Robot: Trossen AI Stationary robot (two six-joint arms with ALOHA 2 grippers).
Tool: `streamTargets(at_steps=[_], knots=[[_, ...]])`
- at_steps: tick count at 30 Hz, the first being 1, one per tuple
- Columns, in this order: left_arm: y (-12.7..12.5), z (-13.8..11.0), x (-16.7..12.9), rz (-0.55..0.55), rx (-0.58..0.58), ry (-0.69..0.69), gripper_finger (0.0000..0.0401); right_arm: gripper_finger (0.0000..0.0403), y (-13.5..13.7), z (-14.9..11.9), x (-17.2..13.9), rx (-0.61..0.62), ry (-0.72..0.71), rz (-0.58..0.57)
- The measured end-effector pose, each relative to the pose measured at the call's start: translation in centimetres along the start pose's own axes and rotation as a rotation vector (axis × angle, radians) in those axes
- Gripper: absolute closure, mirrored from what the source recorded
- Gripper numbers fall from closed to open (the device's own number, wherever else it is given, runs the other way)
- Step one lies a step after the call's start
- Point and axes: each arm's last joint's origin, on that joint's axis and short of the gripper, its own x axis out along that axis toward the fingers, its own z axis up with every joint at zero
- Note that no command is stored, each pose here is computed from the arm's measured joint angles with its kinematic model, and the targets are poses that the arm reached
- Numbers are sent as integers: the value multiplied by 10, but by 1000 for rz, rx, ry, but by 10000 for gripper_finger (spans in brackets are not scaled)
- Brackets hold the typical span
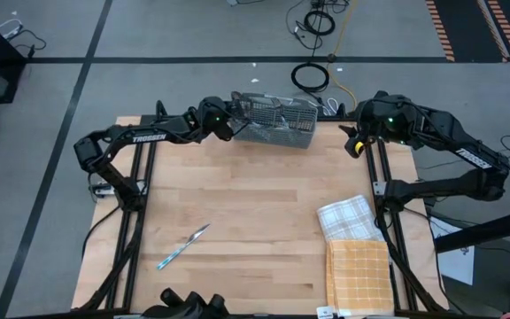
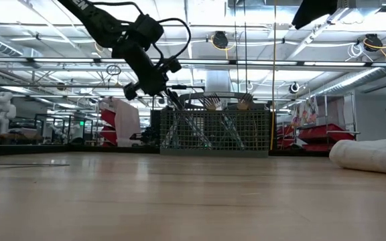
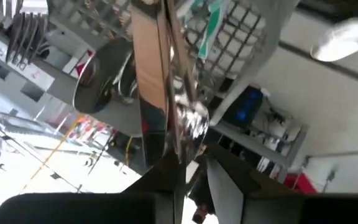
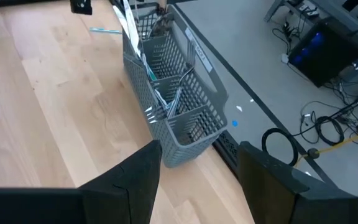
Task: Sort silverware
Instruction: Put the blue spoon into the gray silverware basket
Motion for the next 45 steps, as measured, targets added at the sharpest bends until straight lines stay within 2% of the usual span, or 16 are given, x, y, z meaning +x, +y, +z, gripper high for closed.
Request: streamTargets(at_steps=[2,4,6,7,10,12,13,15,18,23,27,31,40,45], knots=[[-1,0,0,-7,-38,0,331,204,1,1,3,-4,10,0],[-1,-1,0,-45,-110,60,331,204,2,2,6,-3,18,0],[-4,-7,-2,-95,-284,148,331,204,3,2,8,6,25,3],[-6,-11,-3,-101,-432,189,331,204,4,2,9,10,28,15],[-11,-25,-13,-69,-1074,255,331,204,4,3,11,35,34,28],[-16,-31,-25,-149,-1396,210,331,204,5,3,11,47,37,48],[-19,-33,-30,-214,-1519,168,331,204,5,3,11,52,37,54],[-28,-38,-38,-386,-1677,124,331,204,6,3,11,54,39,74],[-48,-38,-40,-601,-1809,149,331,204,6,3,11,67,39,76],[-56,-36,-29,-761,-2164,-21,331,204,6,3,11,80,40,87],[-57,-31,-19,-801,-2232,-40,330,204,8,3,11,81,42,133],[-64,-14,-6,-914,-2141,-17,330,204,8,3,11,80,45,156],[-83,18,21,-1108,-2020,49,330,204,8,0,11,56,68,155],[-79,13,24,-1071,-1988,36,330,204,8,-1,11,53,78,154]])
